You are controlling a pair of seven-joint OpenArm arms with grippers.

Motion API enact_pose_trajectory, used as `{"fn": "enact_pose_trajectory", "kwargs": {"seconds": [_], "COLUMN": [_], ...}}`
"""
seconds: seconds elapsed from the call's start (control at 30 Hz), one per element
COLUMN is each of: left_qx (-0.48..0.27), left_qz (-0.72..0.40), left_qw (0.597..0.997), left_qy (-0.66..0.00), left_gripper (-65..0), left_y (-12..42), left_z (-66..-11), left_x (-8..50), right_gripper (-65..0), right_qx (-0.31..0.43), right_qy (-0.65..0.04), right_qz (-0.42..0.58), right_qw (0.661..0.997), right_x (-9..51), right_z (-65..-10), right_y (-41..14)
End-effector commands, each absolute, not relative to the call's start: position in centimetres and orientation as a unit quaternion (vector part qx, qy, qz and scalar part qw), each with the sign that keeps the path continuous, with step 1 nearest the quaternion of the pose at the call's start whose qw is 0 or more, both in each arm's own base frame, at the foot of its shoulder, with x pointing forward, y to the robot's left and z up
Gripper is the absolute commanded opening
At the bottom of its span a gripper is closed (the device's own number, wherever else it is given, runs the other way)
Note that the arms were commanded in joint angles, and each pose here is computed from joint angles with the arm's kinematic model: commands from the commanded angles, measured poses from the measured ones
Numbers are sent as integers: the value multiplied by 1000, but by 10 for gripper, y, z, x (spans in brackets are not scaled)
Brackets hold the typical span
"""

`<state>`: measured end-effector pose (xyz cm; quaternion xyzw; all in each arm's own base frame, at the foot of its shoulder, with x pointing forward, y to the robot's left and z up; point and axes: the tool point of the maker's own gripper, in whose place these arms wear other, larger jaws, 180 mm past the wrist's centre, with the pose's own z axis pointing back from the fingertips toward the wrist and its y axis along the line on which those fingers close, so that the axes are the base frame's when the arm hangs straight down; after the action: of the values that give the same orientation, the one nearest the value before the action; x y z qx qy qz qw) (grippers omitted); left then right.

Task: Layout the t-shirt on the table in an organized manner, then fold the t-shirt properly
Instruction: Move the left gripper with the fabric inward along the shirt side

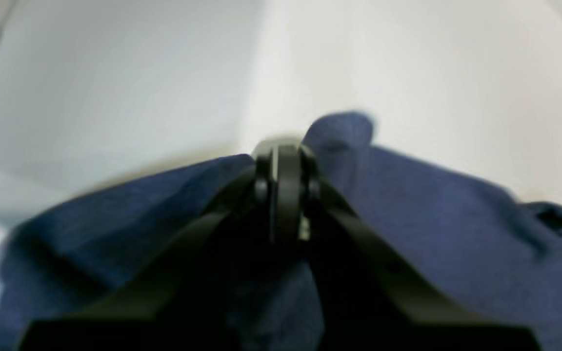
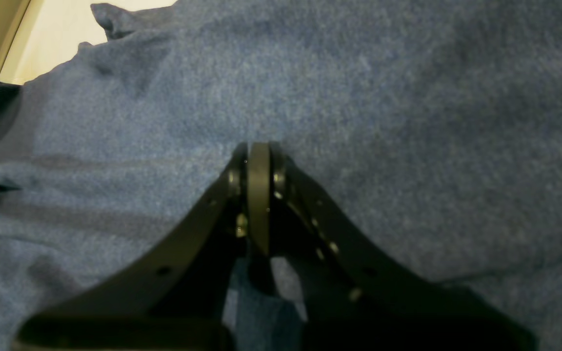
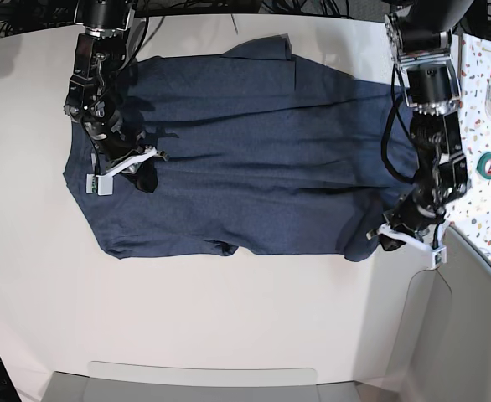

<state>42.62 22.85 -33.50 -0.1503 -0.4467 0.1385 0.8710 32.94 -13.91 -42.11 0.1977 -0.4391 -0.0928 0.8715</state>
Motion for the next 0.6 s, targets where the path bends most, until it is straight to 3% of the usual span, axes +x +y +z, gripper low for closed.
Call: {"fn": "enact_pose_trajectory", "kwargs": {"seconds": [0.0,0.2,0.57], "left_qx": [-146,-138,-134], "left_qz": [122,71,43], "left_qw": [855,846,876], "left_qy": [-482,-510,-462], "left_gripper": [-650,-650,-650], "left_y": [230,208,188], "left_z": [-308,-286,-323], "left_x": [430,397,316], "right_gripper": [-650,-650,-650], "right_qx": [147,148,148], "right_qy": [-298,-298,-297], "right_qz": [-77,-78,-78], "right_qw": [940,940,940], "right_x": [275,275,276], "right_z": [-478,-479,-479], "right_y": [-143,-143,-143]}}
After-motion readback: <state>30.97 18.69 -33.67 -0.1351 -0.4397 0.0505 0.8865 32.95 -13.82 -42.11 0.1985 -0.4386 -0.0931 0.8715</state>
